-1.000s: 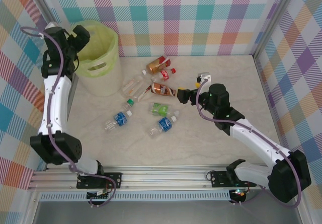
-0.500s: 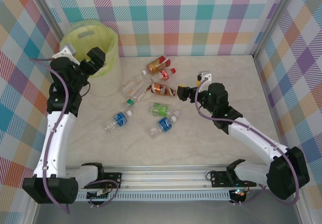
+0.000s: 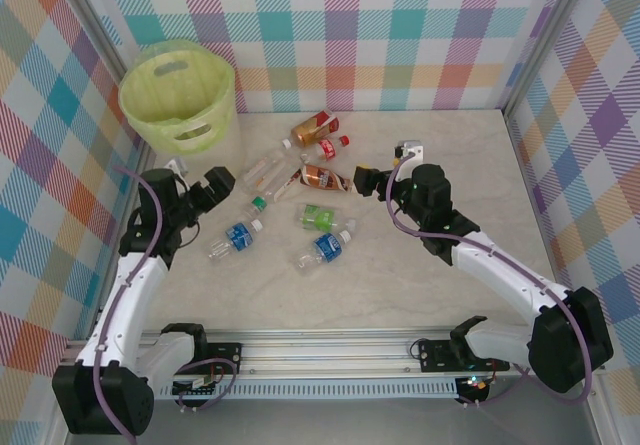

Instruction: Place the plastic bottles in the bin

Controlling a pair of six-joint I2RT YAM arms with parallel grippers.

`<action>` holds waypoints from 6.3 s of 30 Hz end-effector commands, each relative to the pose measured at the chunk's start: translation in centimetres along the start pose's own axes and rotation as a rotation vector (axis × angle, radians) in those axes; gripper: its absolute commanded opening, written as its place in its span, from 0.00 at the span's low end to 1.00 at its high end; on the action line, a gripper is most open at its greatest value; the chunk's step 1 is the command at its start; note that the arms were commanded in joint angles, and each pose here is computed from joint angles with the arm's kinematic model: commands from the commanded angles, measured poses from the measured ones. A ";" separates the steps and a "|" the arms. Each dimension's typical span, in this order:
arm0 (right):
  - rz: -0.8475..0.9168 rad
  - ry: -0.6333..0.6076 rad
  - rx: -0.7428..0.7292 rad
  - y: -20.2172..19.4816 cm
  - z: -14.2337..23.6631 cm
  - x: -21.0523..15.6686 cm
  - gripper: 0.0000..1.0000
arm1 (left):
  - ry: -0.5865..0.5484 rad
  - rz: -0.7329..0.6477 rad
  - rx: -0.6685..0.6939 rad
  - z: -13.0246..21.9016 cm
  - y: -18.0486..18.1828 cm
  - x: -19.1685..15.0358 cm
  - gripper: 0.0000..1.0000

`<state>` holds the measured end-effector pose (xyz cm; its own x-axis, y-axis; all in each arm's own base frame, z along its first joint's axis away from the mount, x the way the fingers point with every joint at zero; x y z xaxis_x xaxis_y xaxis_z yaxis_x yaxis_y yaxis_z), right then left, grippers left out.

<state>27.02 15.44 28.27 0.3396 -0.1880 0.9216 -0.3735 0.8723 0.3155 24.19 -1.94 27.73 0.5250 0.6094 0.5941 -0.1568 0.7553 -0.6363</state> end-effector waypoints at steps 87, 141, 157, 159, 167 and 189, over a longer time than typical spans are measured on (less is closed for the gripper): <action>0.183 0.132 0.400 3.4 -2.4 0.3 1.00 | 0.318 -0.303 0.103 -5.5 -3.7 -10.9 0.43; 0.211 0.022 0.475 3.4 2.2 -0.2 1.00 | -0.675 -0.314 0.145 0.3 -13.8 20.6 0.40; 0.188 0.008 0.393 2.8 3.8 0.0 1.00 | -0.548 -0.224 0.412 -5.2 -6.1 23.8 0.58; 0.185 0.006 0.386 2.7 3.8 0.0 1.00 | -0.527 -0.211 0.440 -5.2 -5.7 24.2 0.75; 0.152 -0.005 0.285 1.9 3.5 -0.2 1.00 | -0.488 -0.230 0.397 -3.7 -7.0 24.2 1.00; 0.020 0.081 0.198 1.2 0.6 -1.3 1.00 | -0.233 -0.546 0.000 -4.2 -16.1 12.4 1.00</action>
<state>25.13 16.26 26.58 0.4013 -0.0840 0.9121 -0.5599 0.7656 0.3169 37.58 -5.95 43.17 0.3435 0.2566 0.9034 -0.0548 0.9658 -0.2534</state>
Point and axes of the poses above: each hand's point on the last joint's axis, 136 mm out from that joint toward the fingers, its own z axis back along the fingers, its own y axis along the line the jaws close on, x = y × z, the point moved 10 cm from there along z, back along the fingers
